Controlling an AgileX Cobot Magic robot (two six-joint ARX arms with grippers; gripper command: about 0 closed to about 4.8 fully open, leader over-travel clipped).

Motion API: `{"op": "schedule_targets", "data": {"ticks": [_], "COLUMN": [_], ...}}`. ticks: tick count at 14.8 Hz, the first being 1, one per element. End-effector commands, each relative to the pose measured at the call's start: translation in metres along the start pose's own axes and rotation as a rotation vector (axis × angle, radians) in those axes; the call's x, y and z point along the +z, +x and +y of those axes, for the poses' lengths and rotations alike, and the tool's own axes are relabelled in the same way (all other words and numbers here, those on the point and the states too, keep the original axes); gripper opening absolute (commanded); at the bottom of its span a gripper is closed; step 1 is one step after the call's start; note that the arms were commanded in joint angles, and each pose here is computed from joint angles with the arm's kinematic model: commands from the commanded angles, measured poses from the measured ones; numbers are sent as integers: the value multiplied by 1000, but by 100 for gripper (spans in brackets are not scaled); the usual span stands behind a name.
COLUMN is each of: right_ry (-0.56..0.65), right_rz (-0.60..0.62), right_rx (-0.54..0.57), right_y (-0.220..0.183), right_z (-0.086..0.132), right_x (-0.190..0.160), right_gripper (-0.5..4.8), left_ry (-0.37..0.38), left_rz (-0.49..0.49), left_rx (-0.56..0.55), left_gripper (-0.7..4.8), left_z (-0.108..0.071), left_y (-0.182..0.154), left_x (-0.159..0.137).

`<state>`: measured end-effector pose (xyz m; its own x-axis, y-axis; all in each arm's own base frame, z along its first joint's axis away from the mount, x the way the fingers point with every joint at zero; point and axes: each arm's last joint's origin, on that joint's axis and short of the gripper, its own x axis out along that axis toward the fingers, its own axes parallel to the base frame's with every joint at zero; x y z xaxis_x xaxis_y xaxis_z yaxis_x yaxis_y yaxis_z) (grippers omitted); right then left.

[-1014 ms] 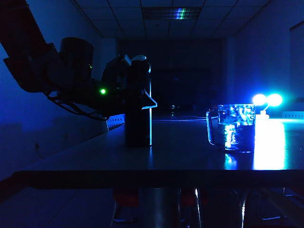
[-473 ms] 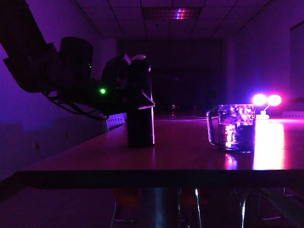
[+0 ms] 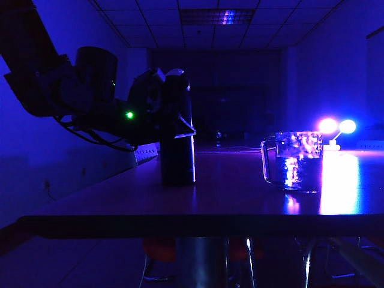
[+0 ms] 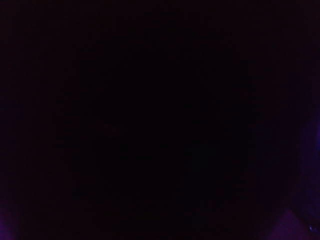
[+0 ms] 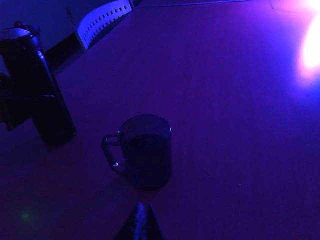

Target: Pick up the black thermos cup, pour some water from it into the cup, and then put the thermos cup back on the table.

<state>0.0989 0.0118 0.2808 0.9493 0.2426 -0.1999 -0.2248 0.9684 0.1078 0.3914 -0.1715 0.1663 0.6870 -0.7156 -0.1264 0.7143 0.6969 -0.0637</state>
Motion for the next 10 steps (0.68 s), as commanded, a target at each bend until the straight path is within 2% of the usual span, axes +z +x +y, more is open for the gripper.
{"op": "schedule_targets", "data": {"ticks": [1, 3, 6, 9, 10], "right_ry": [-6, -6, -6, -6, -6], "right_rz": [-19, -19, -19, -18, -18], "right_rx": [6, 6, 6, 7, 6], "right_y": [-1, -1, -1, -1, -1], "right_z": [1, 1, 0, 1, 0], "right_x": [3, 3, 3, 3, 3], "right_gripper": [-5, -5, -5, -5, -5], "left_ry": [7, 9, 27, 183, 224], "left_rz": [-15, -22, -18, 81, 79], "left_rx": [12, 92, 174, 261, 281], "left_gripper": [299, 299, 299, 299, 299], "left_z": [0, 1, -4, -27, -37], "left_y": [1, 0, 2, 26, 32], "left_x": [3, 5, 27, 57, 67]}}
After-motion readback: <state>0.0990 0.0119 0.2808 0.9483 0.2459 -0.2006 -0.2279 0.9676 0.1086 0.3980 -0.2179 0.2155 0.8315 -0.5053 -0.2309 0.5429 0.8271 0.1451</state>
